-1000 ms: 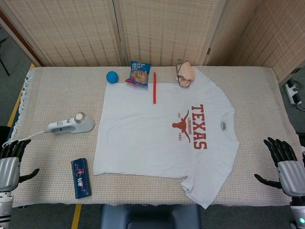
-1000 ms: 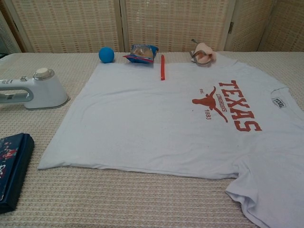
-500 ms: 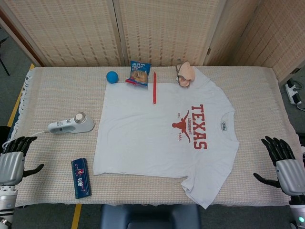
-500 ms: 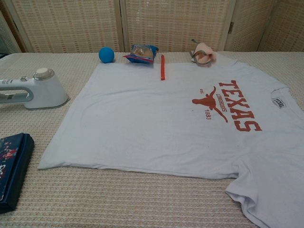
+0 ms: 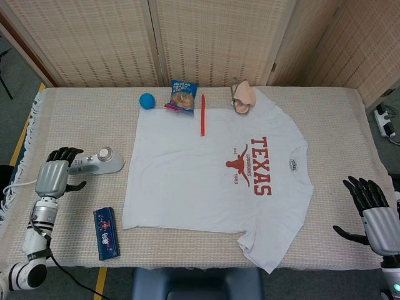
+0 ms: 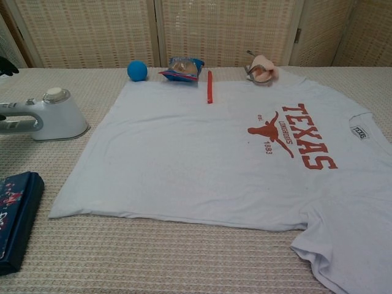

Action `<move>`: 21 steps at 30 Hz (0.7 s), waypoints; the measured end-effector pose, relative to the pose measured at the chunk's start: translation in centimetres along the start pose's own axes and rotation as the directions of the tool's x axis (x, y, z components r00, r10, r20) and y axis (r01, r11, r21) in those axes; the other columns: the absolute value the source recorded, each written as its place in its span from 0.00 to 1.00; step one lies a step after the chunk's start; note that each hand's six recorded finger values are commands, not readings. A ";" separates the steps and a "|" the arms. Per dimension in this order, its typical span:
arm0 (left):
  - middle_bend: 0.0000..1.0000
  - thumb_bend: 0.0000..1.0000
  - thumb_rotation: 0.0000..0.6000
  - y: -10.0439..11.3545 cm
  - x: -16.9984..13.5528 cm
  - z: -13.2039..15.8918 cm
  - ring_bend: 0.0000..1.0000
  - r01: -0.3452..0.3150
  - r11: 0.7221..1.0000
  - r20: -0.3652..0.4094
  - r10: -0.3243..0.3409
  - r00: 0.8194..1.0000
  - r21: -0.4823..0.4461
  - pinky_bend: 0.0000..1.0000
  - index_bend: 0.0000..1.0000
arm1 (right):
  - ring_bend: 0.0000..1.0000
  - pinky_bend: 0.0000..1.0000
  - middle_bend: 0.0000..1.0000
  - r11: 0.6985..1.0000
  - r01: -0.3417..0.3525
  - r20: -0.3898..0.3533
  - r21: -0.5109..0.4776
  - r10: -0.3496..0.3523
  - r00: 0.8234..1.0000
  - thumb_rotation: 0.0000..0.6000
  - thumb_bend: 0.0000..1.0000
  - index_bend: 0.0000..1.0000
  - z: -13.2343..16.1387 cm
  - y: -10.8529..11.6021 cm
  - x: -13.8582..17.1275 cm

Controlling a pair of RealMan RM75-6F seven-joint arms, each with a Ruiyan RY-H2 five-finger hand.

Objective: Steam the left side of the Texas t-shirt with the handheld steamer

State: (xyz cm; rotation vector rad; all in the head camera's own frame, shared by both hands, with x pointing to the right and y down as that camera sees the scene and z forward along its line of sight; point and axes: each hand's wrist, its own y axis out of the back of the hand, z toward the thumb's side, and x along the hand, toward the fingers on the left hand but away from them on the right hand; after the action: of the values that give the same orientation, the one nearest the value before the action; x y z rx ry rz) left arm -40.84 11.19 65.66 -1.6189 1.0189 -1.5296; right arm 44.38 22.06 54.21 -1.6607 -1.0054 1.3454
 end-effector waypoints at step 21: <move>0.31 0.27 1.00 -5.0 7.5 -0.9 0.22 0.064 0.994 -0.140 -0.051 0.989 0.094 0.24 0.34 | 0.00 0.01 0.04 1.000 -0.004 0.046 0.023 0.003 0.999 0.92 0.03 0.00 -0.5 0.4 0.4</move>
State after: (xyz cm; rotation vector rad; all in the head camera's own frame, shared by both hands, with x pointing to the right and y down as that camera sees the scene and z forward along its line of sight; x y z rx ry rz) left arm -41.24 6.90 73.65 -1.5034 0.9609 -1.7231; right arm 44.98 22.22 53.75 -1.6223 -1.0104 1.3976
